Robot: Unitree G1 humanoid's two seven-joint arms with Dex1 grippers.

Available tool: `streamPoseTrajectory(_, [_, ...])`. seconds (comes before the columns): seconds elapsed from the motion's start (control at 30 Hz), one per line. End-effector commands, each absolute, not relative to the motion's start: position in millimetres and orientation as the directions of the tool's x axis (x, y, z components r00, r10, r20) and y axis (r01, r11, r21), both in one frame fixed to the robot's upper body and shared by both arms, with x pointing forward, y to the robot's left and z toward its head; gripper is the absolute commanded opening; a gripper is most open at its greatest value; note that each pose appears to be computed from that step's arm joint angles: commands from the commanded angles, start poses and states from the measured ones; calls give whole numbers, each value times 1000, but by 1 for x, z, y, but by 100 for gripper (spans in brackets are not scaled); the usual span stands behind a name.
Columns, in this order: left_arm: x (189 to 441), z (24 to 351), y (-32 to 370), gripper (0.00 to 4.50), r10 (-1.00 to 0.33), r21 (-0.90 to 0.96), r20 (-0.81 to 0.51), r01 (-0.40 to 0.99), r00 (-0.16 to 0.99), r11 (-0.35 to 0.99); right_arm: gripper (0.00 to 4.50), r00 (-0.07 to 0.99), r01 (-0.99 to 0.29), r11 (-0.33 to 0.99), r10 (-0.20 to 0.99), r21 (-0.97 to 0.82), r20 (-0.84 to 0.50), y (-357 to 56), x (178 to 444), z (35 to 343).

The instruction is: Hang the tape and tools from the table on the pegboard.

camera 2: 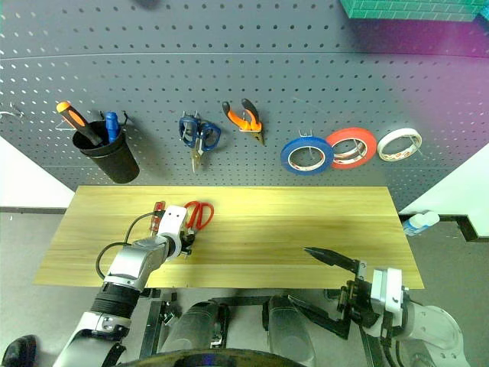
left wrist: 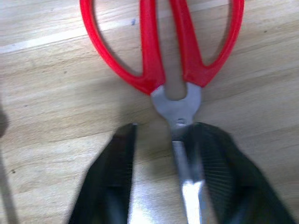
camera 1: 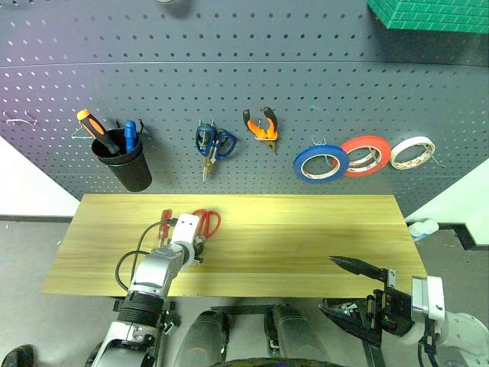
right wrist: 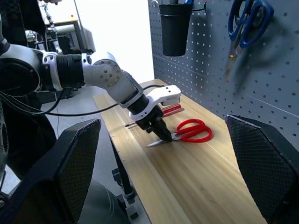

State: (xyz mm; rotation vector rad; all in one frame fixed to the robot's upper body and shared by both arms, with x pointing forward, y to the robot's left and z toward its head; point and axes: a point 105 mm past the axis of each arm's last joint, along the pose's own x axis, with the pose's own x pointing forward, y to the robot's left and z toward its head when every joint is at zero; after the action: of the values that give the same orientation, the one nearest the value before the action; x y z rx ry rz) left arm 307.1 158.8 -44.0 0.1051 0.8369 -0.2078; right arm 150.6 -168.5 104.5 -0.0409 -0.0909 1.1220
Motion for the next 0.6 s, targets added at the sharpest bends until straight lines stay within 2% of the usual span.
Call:
streamPoseTrajectory(0.03, [304,-48,160,59,-134,-7,-759,199,637,980,450,428,-895,434,901,-107,73,-169,151,114])
streamPoseTrajectory(0.07, [304,-49,160,27,-133,-7,-760,197,636,980,450,429,-894,435,900,-107,74,-170,152,114])
streamPoseTrajectory(0.1, [304,-49,160,25,-134,-13,-761,192,635,981,450,430,-893,436,900,-111,73,-170,153,114])
streamPoseTrajectory(0.4, [305,-47,159,25,-142,-21,-742,190,655,982,450,435,-889,441,897,-124,73,-172,157,114])
streamPoseTrajectory(0.6, [307,-28,145,25,-258,-57,-626,287,736,956,450,437,-887,445,896,-123,82,-173,161,115])
